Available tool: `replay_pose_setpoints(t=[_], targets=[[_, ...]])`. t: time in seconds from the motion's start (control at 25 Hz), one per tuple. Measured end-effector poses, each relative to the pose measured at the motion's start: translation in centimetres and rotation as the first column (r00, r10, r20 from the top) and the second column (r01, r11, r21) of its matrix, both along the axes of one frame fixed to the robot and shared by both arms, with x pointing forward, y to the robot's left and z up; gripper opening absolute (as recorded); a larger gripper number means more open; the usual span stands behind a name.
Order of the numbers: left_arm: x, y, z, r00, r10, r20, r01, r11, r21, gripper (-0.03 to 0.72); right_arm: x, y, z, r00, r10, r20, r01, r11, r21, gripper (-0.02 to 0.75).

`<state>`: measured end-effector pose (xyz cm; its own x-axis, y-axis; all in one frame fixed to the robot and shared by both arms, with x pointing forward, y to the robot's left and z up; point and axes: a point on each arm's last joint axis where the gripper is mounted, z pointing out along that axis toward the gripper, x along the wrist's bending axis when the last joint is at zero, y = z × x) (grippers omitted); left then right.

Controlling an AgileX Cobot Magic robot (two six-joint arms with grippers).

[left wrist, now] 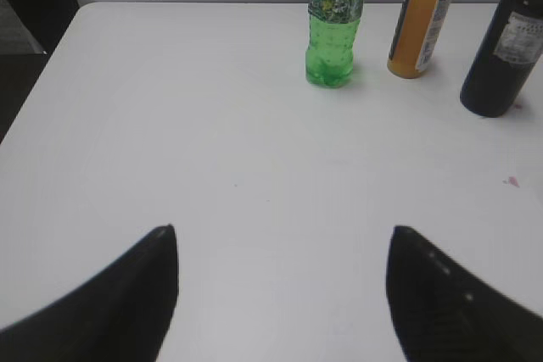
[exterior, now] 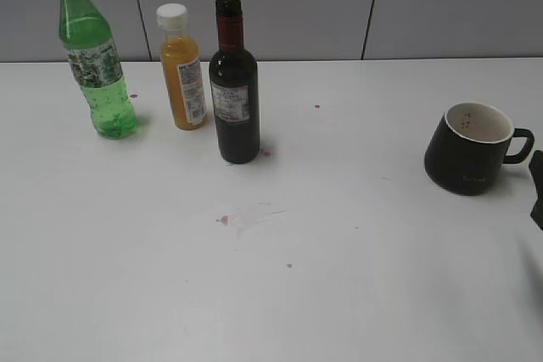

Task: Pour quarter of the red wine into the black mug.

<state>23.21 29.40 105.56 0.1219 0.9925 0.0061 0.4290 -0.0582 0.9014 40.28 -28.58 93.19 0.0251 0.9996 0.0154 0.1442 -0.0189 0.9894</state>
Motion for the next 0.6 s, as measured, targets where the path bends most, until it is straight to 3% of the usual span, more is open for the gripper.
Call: replay_pose_setpoints(t=[0.32, 0.6], targets=[[0.0, 0.0, 0.0, 1.000, 0.000, 0.000, 0.000, 1.000, 0.000, 0.571, 0.4, -1.2, -1.2, 0.998, -0.016, -0.065, 0.016, 1.000, 0.002, 0.620], [0.0, 0.0, 0.0, 1.000, 0.000, 0.000, 0.000, 1.000, 0.000, 0.571, 1.2, -3.9, -1.4, 0.995, 0.074, -0.073, -0.071, 0.997, 0.034, 0.620]])
